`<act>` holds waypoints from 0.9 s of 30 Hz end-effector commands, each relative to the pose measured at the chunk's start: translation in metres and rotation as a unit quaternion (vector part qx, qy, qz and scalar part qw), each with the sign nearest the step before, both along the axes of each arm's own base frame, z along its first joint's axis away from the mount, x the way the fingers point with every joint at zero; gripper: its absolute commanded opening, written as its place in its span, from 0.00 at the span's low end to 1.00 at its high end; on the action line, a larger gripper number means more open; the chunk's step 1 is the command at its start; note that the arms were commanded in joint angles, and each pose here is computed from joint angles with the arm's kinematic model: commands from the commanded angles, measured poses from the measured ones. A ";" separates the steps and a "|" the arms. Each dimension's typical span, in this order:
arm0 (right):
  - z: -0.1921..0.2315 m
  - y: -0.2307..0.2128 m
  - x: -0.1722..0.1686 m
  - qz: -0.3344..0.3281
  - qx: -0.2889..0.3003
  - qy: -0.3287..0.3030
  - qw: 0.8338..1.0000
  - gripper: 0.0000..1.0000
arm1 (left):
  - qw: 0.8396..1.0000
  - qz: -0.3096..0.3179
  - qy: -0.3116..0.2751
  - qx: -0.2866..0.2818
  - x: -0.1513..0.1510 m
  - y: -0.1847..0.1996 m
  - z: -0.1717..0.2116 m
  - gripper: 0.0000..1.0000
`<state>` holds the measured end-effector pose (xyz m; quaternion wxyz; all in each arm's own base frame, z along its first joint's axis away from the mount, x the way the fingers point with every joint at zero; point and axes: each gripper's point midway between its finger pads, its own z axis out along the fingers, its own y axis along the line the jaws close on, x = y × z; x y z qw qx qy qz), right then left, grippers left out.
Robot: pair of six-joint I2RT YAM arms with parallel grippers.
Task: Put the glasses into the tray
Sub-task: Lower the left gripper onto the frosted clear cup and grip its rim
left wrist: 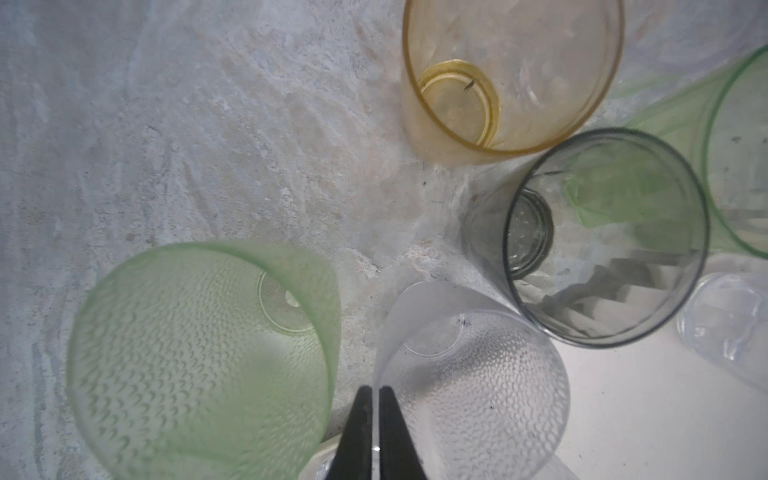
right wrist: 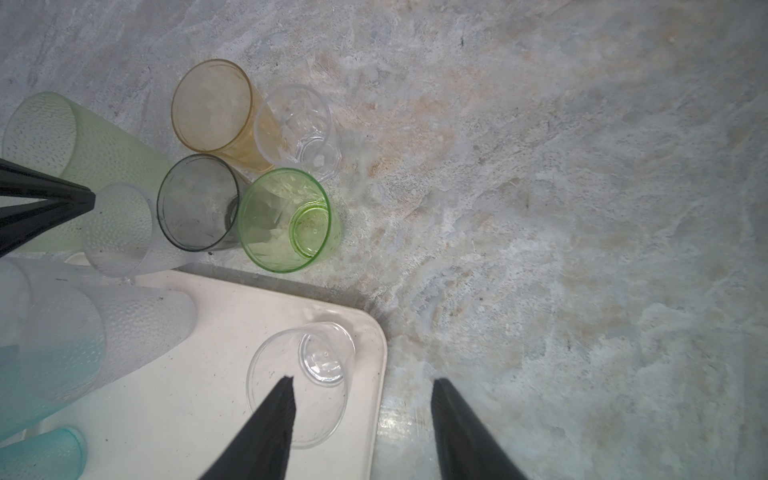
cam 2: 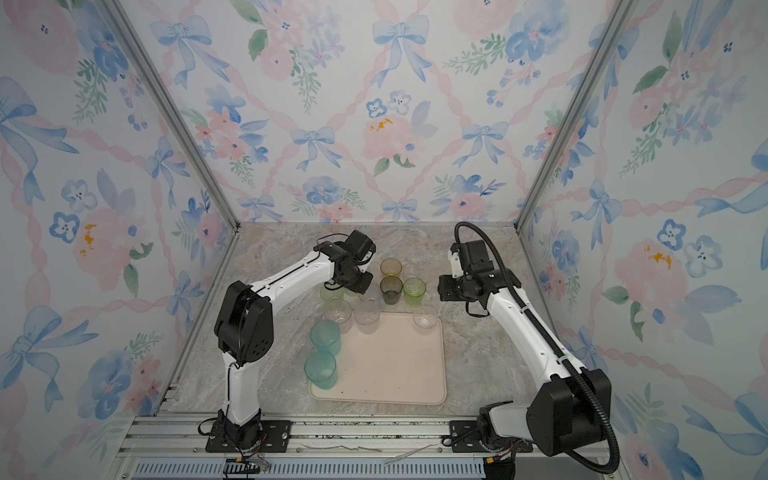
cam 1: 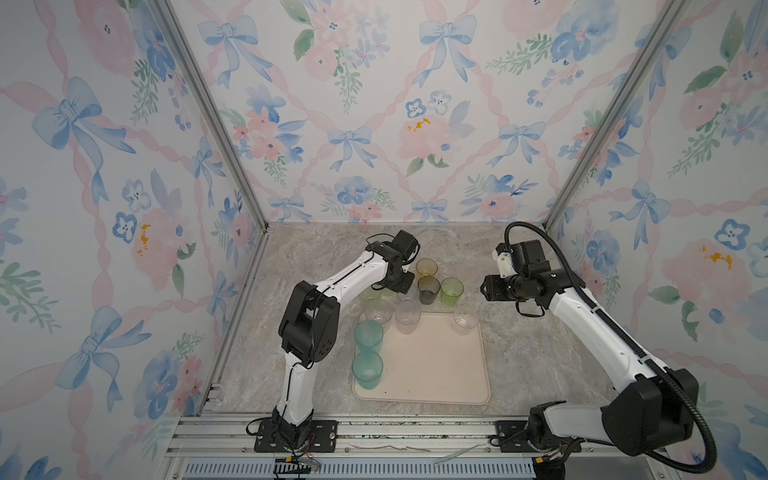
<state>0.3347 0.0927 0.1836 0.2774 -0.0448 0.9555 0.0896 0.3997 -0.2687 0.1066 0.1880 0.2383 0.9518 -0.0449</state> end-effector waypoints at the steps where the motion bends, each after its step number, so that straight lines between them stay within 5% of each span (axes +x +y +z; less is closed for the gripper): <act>1: -0.003 -0.003 -0.001 0.002 -0.001 0.000 1.000 0.56 | 1.000 -0.003 -0.001 0.007 0.001 -0.002 0.000 0.08; 11: -0.004 -0.003 -0.001 0.003 0.000 0.000 1.000 0.56 | 1.000 0.002 -0.006 0.017 0.002 0.001 0.000 0.19; 27: -0.004 -0.004 -0.002 0.002 -0.001 0.000 1.000 0.56 | 1.000 -0.003 0.013 0.027 -0.007 0.003 -0.015 0.18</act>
